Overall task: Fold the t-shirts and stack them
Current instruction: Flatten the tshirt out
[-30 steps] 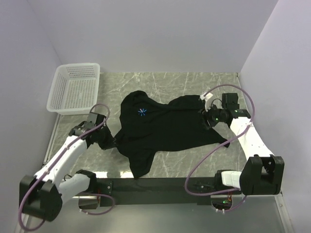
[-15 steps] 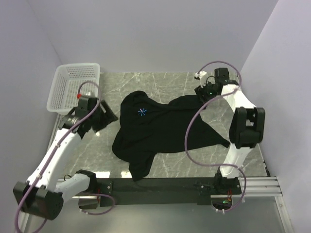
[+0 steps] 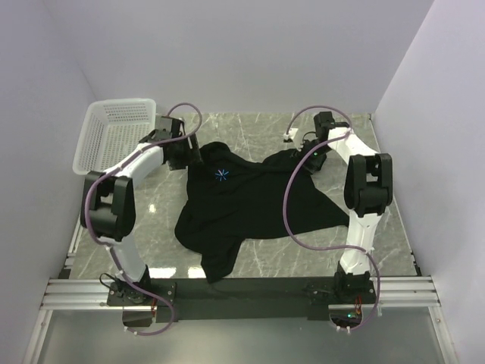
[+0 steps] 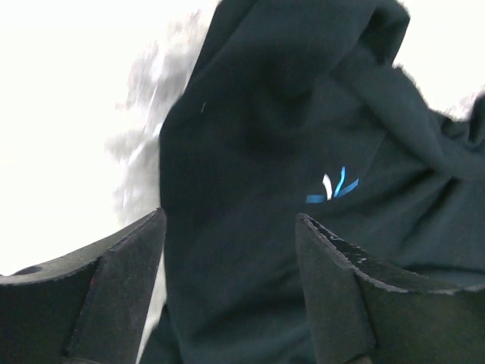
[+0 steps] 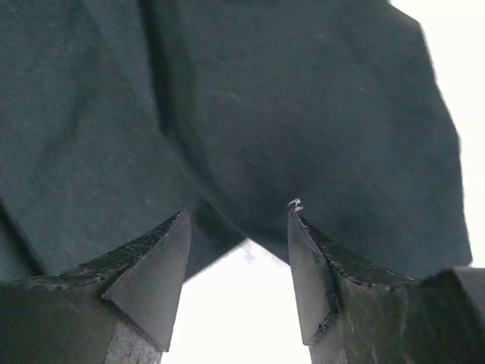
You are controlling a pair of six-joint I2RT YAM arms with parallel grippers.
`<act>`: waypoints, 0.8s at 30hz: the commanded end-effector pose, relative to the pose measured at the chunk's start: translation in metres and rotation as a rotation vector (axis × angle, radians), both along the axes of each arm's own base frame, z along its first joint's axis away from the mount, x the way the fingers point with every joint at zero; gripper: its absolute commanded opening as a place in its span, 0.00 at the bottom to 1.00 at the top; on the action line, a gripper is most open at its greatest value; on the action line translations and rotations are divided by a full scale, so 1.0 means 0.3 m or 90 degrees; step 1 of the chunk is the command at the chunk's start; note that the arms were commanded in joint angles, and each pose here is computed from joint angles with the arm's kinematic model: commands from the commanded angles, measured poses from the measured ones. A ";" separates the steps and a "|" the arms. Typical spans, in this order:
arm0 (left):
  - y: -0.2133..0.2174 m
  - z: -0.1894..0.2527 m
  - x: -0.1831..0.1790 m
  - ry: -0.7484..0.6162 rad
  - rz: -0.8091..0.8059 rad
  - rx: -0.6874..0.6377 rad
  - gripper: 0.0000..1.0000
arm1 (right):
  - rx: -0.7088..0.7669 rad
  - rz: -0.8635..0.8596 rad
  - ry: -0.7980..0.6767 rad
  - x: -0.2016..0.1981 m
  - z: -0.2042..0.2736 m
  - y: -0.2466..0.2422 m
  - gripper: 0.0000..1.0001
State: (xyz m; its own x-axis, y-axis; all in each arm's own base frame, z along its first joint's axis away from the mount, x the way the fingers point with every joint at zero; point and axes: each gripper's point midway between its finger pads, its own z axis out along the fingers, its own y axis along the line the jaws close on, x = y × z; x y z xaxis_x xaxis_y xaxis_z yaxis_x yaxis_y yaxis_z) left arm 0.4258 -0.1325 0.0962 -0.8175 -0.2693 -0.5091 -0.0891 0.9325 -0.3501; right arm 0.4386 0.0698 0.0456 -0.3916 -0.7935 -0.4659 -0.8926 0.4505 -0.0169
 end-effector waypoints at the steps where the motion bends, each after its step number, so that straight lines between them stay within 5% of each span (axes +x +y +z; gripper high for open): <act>1: -0.025 0.055 0.112 -0.063 -0.032 -0.014 0.72 | -0.011 0.028 -0.011 0.023 0.006 0.026 0.60; 13: -0.007 -0.011 0.267 -0.071 -0.009 0.012 0.66 | 0.006 0.011 -0.016 0.038 0.011 0.053 0.46; 24: -0.018 -0.042 0.328 -0.092 -0.062 0.035 0.66 | 0.024 0.006 0.002 0.032 0.001 0.072 0.18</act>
State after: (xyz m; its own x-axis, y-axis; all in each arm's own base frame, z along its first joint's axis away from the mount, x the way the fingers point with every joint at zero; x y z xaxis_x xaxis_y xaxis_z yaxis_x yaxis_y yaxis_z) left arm 0.5128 -0.1348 0.0784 -0.7715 -0.2039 -0.6027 -0.0103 0.9511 -0.3086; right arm 0.4354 0.0849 0.0312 -0.4030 -0.7927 -0.4574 -0.8965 0.4424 0.0231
